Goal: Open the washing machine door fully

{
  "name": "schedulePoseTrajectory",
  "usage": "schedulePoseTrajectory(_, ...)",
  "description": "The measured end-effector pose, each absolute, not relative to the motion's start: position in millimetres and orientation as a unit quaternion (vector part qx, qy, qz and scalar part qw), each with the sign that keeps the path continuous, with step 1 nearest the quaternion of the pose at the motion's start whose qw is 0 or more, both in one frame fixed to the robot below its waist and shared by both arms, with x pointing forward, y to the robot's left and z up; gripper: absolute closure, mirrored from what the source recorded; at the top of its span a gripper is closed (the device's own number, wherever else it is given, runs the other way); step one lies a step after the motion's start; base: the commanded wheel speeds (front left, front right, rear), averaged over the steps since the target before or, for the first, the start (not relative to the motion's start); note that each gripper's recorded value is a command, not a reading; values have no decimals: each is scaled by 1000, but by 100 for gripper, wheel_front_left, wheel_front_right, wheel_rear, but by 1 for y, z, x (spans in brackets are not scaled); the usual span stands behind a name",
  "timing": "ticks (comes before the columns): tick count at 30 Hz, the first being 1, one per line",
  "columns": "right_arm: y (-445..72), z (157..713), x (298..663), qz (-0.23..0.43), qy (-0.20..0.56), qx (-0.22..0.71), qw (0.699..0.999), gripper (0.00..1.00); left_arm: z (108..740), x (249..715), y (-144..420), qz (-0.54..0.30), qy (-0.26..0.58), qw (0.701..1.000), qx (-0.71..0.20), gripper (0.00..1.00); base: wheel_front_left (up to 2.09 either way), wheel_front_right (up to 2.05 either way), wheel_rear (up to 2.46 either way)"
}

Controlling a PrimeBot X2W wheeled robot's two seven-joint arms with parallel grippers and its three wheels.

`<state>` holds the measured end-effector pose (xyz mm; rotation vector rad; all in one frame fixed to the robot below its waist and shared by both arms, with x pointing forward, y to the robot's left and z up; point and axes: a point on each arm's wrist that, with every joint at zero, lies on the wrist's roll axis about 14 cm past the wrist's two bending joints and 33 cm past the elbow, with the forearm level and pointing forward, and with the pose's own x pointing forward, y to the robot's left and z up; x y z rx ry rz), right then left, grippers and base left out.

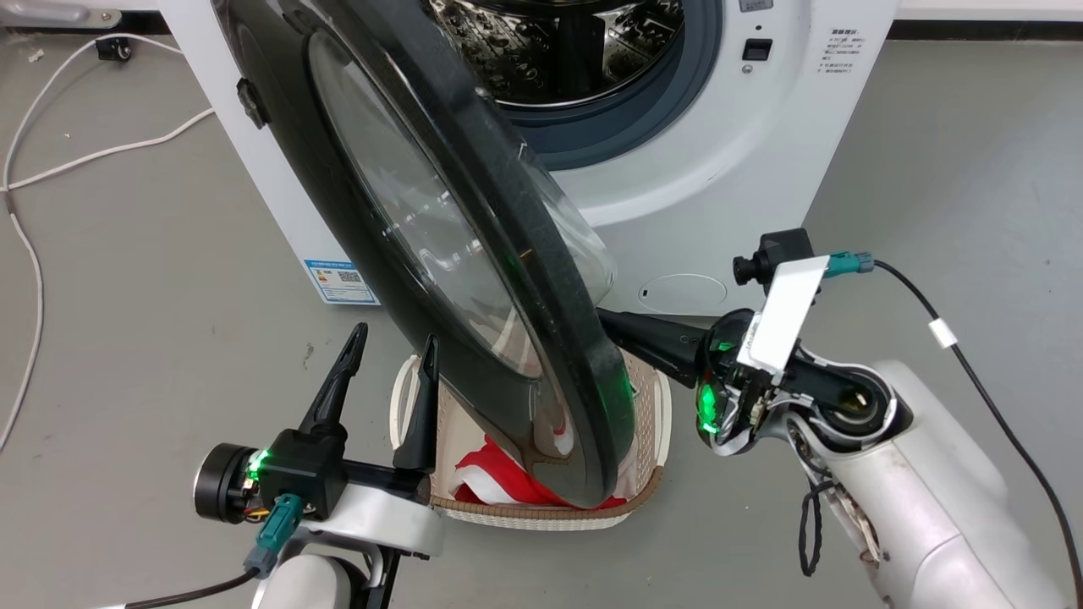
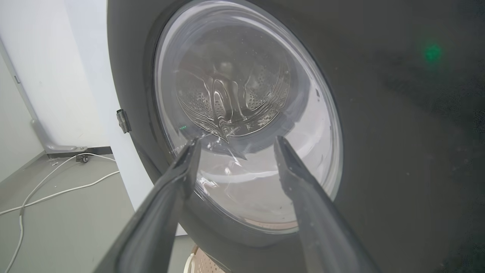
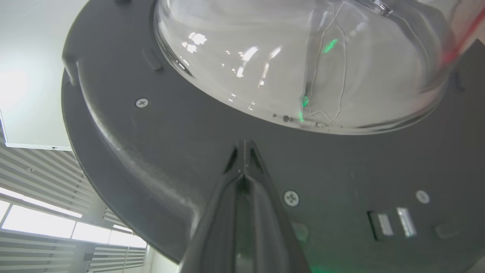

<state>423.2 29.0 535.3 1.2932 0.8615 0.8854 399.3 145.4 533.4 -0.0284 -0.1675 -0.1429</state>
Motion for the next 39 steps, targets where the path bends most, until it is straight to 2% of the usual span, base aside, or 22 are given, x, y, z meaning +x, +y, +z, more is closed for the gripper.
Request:
schedulePoseTrajectory(3, 30, 537, 424, 380, 363, 572, 630, 100, 533, 399, 145, -72, -83, 994, -15, 0, 0, 0, 0)
schedulePoseTrajectory(6, 21, 539, 434, 357, 330, 582, 652, 100, 534, 399, 145, -71, -84, 994, -15, 0, 0, 0, 0)
schedulePoseTrajectory(11, -15, 539, 456, 281, 247, 610, 698, 100, 534, 398, 145, -70, -84, 994, -18, 0, 0, 0, 0)
schedulePoseTrajectory(16, -67, 538, 468, 193, 152, 646, 723, 100, 533, 395, 145, -69, -83, 994, -19, 0, 0, 0, 0)
schedulePoseTrajectory(18, -89, 536, 467, 163, 121, 644, 737, 100, 535, 395, 144, -68, -85, 994, -19, 0, 0, 0, 0)
schedulePoseTrajectory(24, -153, 530, 450, 76, 38, 670, 738, 100, 535, 394, 142, -71, -84, 994, -20, 0, 0, 0, 0)
schedulePoseTrajectory(29, -187, 518, 425, 24, 3, 658, 753, 100, 535, 392, 142, -71, -84, 994, -20, 0, 0, 0, 0)
schedulePoseTrajectory(30, -191, 518, 421, 17, -3, 656, 755, 73, 535, 392, 141, -71, -85, 994, -20, 0, 0, 0, 0)
schedulePoseTrajectory(31, -195, 516, 417, 10, -8, 649, 761, 50, 536, 392, 141, -72, -86, 993, -21, 0, 0, 0, 0)
schedulePoseTrajectory(32, -199, 514, 413, 2, -12, 637, 771, 4, 537, 392, 141, -72, -87, 993, -21, 0, 0, 0, 0)
schedulePoseTrajectory(33, -201, 512, 409, -4, -16, 627, 779, 0, 537, 391, 140, -73, -88, 993, -20, 0, 0, 0, 0)
schedulePoseTrajectory(39, -204, 503, 393, -15, -27, 524, 851, 0, 538, 387, 140, -73, -89, 993, -21, 0, 0, 0, 0)
